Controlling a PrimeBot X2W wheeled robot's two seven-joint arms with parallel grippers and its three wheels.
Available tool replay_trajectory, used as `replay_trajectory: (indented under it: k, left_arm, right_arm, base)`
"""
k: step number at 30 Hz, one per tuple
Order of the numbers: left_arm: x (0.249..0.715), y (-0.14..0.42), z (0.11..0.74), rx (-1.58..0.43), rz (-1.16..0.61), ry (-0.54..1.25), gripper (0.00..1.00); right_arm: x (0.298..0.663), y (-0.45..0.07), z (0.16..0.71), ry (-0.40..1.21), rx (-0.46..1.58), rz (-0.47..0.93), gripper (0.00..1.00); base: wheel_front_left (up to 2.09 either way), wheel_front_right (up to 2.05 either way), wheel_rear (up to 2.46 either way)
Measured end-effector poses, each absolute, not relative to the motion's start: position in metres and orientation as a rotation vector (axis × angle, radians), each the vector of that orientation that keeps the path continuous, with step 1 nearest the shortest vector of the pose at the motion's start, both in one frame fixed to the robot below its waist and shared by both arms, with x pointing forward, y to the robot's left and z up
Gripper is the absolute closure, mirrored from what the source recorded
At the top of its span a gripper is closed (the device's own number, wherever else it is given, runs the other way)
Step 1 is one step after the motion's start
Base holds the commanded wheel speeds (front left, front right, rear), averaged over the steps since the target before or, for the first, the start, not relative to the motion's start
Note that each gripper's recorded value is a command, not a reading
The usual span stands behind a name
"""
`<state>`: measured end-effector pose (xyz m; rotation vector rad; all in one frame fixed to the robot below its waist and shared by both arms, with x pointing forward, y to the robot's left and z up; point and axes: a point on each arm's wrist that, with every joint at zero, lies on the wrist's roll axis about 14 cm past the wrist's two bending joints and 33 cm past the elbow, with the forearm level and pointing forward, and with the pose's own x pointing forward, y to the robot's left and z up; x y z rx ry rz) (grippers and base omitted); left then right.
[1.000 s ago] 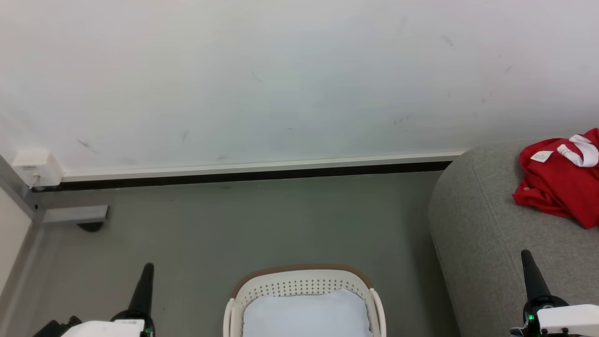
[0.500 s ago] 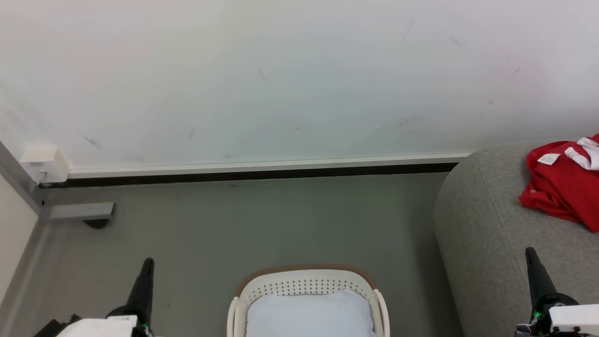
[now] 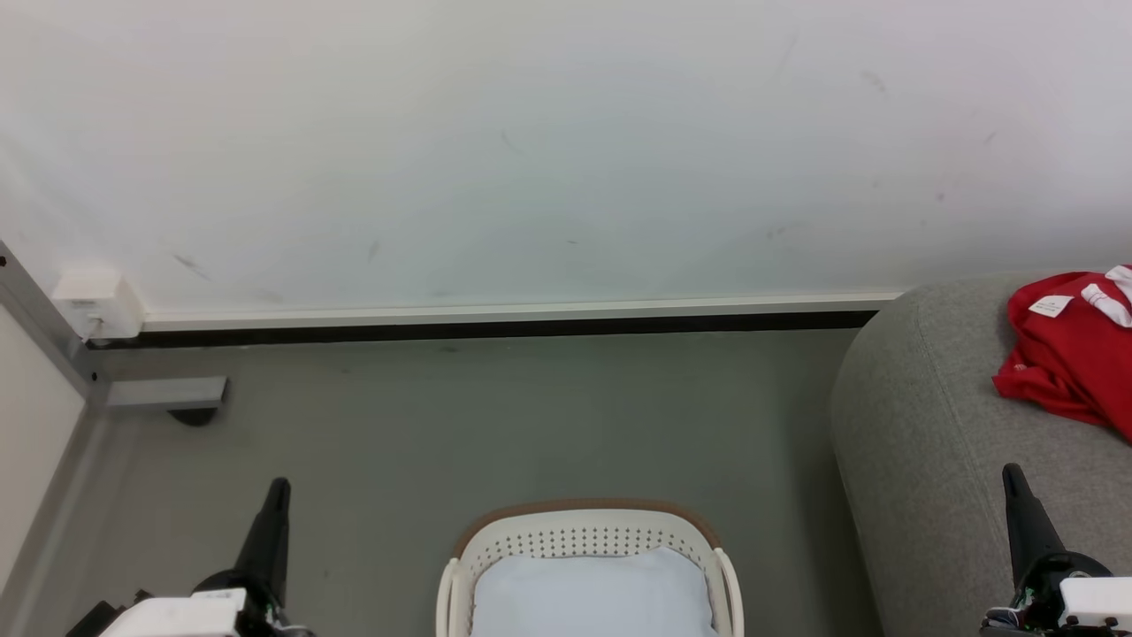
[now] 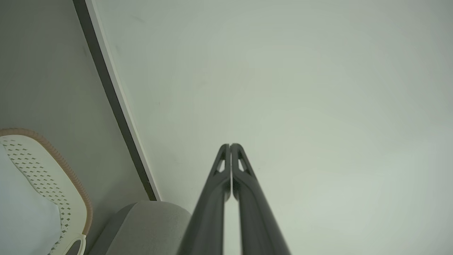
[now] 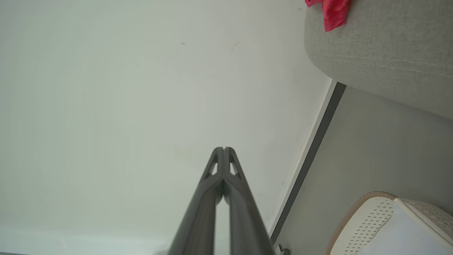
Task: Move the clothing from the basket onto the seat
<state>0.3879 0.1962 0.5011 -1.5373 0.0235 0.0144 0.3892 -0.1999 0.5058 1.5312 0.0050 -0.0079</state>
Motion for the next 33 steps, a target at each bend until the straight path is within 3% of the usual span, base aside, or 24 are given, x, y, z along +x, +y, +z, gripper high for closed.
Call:
replay_trajectory:
  k: [33]
  left_arm:
    - [0.3879, 0.1987, 0.504, -1.572, 0.008, 0.01, 1.0]
  right_arm:
    - [0.3903, -0.1996, 0.5085, -0.001, 1.574, 0.003, 1.0]
  base:
    - [0.0, 0.0, 0.0]
